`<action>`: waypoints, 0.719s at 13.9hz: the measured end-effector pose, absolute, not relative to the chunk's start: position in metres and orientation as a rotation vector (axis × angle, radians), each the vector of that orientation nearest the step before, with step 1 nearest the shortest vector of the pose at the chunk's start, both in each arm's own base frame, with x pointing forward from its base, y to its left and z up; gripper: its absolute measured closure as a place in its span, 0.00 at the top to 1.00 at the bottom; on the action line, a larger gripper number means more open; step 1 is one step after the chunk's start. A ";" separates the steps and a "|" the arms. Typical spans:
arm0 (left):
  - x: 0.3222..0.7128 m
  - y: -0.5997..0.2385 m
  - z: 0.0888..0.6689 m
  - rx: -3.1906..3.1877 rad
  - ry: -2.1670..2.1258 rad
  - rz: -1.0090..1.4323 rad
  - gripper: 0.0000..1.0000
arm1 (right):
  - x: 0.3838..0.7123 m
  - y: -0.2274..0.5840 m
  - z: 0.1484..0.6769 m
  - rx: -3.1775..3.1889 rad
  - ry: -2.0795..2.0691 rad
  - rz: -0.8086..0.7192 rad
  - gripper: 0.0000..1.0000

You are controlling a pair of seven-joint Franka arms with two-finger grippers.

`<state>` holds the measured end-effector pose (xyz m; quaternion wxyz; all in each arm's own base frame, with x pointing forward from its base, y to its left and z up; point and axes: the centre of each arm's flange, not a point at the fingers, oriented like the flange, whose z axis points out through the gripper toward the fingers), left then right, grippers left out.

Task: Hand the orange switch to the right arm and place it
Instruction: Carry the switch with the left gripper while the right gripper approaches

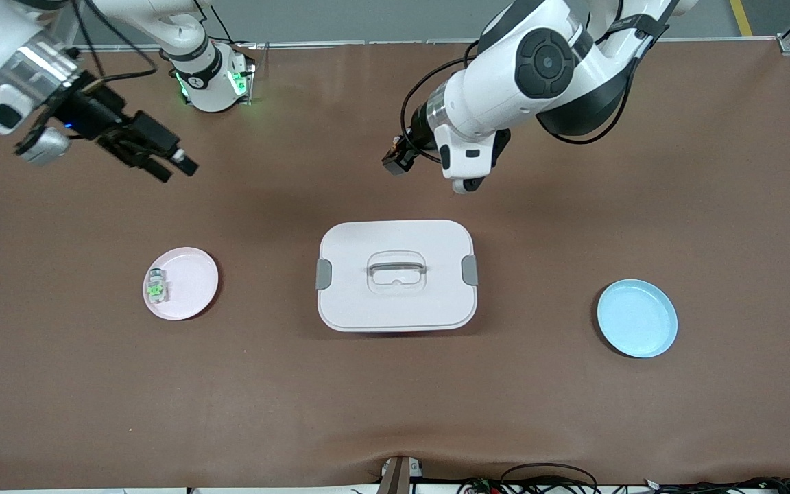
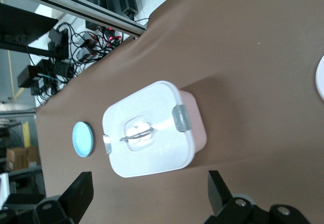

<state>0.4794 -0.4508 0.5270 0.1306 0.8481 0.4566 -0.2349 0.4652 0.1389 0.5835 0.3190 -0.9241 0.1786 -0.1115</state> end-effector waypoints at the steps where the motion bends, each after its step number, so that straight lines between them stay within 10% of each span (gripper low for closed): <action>1: 0.481 -0.451 0.525 2.459 1.331 -0.684 0.72 | 0.457 0.155 0.582 -2.393 0.497 -0.297 1.00; 10: 0.496 -0.451 0.518 2.406 1.354 -0.658 0.72 | 0.384 0.273 0.517 -2.097 0.650 -0.396 1.00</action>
